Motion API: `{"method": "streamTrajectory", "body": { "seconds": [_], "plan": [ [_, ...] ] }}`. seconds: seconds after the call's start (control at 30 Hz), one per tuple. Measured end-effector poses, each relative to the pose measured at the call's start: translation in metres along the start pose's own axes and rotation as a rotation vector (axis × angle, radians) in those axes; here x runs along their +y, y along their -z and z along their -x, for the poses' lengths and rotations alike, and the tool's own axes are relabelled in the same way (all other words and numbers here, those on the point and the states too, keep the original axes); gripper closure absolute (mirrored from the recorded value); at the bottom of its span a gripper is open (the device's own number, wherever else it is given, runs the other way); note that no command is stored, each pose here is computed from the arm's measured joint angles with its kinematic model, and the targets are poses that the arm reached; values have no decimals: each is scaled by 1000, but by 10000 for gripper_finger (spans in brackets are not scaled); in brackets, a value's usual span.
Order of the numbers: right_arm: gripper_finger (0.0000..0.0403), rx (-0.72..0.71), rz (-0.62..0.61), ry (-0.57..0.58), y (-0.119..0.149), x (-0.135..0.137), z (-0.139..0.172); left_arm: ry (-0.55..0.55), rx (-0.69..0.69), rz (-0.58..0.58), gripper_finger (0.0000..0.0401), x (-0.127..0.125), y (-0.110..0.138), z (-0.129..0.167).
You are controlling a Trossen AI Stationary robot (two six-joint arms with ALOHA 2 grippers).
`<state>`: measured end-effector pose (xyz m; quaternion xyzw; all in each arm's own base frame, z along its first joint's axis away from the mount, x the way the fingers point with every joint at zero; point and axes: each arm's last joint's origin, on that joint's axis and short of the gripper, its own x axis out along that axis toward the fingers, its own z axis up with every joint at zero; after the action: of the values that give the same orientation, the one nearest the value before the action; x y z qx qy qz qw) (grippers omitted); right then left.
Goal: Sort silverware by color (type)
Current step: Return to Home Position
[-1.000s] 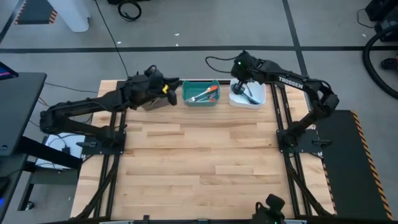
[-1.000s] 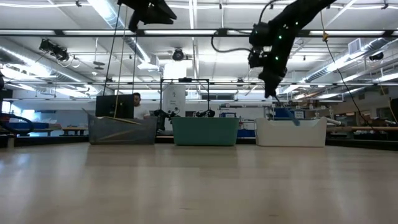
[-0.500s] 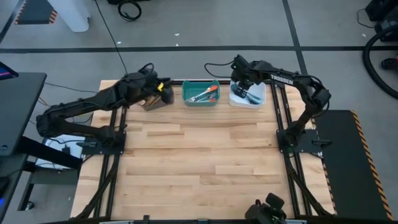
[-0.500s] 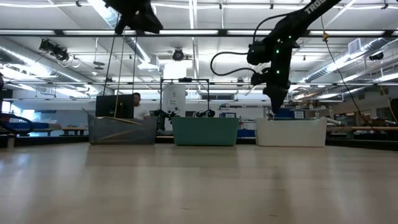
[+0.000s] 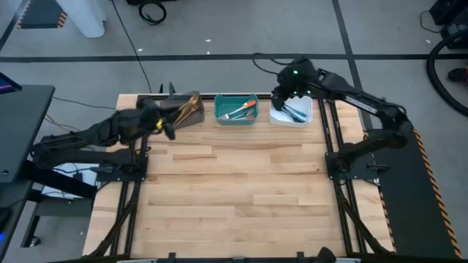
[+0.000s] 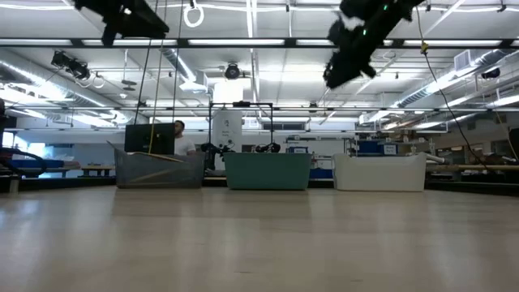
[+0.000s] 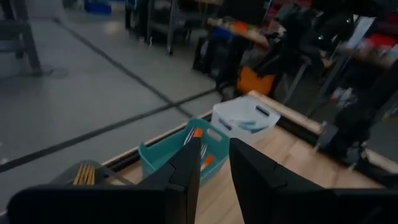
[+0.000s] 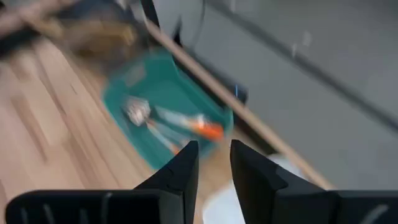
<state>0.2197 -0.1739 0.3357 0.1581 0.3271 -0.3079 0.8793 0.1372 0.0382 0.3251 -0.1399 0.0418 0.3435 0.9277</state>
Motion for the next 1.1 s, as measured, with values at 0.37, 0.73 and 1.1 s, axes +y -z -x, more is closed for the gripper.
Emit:
{"method": "streamTrajectory", "body": {
  "seconds": [0.37,0.73,1.1],
  "plan": [
    [302,-373,92,-28,-5,49,87,129,-189,11,308,31,63,32],
    [302,-516,-47,-198,59,74,82,381,-152,-10,308,40,107,35],
    [302,-525,-159,-424,120,82,51,475,-70,16,308,42,142,24]
  ]
}}
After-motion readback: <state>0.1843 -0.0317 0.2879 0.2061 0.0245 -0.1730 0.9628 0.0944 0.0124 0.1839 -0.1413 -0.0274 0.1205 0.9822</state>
